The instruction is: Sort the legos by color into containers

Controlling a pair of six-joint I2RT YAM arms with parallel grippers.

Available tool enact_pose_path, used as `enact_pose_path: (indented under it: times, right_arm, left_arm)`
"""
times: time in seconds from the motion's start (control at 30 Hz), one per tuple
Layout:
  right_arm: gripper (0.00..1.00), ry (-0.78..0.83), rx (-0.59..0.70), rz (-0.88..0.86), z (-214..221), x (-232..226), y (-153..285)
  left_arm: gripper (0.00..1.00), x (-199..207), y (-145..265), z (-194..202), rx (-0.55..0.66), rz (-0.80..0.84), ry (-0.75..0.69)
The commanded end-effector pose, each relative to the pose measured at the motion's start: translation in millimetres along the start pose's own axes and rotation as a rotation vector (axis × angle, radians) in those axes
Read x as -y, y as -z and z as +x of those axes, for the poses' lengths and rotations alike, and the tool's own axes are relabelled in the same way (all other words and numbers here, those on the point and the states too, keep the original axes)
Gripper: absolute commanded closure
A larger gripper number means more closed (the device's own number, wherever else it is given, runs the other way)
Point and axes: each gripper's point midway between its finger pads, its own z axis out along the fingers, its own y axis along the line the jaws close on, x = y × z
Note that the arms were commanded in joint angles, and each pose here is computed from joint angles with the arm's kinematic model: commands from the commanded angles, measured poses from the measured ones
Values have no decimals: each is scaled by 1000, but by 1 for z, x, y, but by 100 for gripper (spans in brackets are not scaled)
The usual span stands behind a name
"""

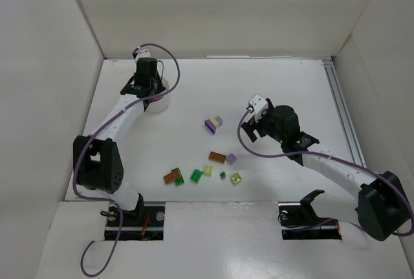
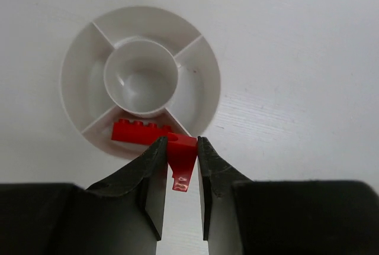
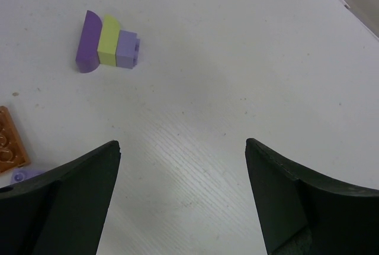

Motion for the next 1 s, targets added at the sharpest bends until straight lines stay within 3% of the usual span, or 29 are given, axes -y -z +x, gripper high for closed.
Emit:
enact_pose_path:
  times: [0.0, 0.2, 0.33, 0.47, 0.53, 0.63, 0.67, 0.8, 0.9, 0.97]
  right_arm:
    - [10, 5, 28, 20, -5, 9, 0]
    - [10, -8, 14, 26, -1, 18, -5]
    - [10, -2, 18, 17, -4, 20, -8]
    - [10, -2, 21, 8, -5, 19, -8]
    - [10, -2, 21, 8, -5, 19, -8]
    - [10, -2, 24, -1, -5, 17, -8]
    - [10, -1, 26, 0, -6, 17, -6]
    - [10, 1, 46, -3, -12, 17, -3]
    - [10, 11, 42, -17, -7, 13, -1]
    - [10, 13, 54, -24, -11, 12, 1]
  left_arm:
    - [95, -9, -8, -5, -14, -31, -24]
    - [93, -26, -26, -12, -22, -81, -14]
    - [81, -26, -27, -18, -14, -91, -23]
    - [77, -34, -33, -18, -13, -128, -21]
    - [65, -37, -34, -22, -12, -136, -15]
    - [60, -38, -34, -25, -1, -141, -13]
    - [53, -38, -34, -25, -1, -141, -22]
    - [50, -37, -30, -25, 1, -131, -21]
    - [41, -31, -16, -28, 22, -75, -10]
    - [26, -16, -8, -17, 9, 33, 4]
